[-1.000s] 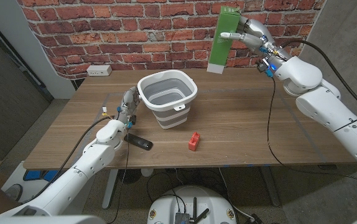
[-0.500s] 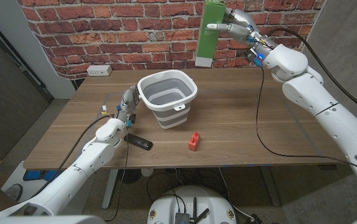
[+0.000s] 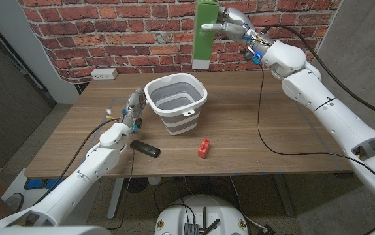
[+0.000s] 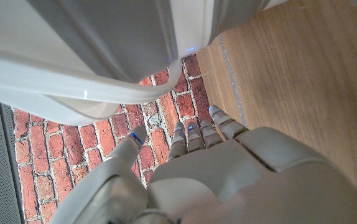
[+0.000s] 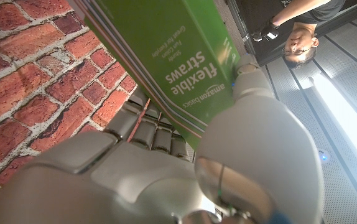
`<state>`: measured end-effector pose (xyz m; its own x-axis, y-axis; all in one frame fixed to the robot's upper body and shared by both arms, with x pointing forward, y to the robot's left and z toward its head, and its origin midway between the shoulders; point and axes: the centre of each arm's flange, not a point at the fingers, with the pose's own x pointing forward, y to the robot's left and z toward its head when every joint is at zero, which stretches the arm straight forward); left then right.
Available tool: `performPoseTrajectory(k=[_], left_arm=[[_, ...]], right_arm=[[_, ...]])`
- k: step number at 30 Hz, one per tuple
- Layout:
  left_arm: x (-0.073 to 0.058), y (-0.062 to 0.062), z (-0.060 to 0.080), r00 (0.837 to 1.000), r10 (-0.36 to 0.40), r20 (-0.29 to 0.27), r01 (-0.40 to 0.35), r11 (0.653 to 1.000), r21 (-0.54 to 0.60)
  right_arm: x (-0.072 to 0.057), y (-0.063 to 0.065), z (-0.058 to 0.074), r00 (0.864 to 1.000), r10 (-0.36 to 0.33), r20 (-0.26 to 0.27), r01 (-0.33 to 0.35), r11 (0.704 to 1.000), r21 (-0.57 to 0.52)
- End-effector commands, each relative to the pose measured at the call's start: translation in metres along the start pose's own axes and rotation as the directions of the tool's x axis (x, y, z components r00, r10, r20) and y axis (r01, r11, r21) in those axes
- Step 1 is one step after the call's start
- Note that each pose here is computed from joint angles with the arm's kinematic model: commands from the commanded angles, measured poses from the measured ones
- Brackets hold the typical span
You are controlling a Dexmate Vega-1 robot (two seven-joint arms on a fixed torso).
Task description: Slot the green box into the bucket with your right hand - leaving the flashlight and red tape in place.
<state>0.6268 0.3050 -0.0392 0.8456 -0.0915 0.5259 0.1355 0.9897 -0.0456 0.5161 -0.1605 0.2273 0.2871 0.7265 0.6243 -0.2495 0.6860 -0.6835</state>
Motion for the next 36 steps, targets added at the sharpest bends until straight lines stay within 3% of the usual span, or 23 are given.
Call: performPoseTrajectory(k=[1, 16, 26, 36], left_arm=[[0.004, -0.005, -0.002, 1.0, -0.012, 0.0, 0.012, 1.0, -0.007], [0.005, -0.012, -0.006, 1.0, -0.017, 0.002, 0.017, 1.0, -0.014], [0.002, -0.01, -0.011, 1.0, -0.01, -0.002, 0.01, 1.0, -0.021], [0.0, -0.006, -0.01, 1.0, 0.0, 0.009, 0.0, 1.0, -0.018]], right_arm=[[0.021, 0.023, -0.007, 0.999, 0.03, -0.036, -0.032, 0.999, -0.044], [0.022, 0.047, -0.021, 0.989, 0.07, -0.129, -0.079, 0.995, -0.068], [0.029, 0.071, -0.031, 0.977, 0.102, -0.188, -0.12, 0.989, -0.084], [0.035, 0.09, -0.036, 0.971, 0.107, -0.212, -0.127, 0.988, -0.085]])
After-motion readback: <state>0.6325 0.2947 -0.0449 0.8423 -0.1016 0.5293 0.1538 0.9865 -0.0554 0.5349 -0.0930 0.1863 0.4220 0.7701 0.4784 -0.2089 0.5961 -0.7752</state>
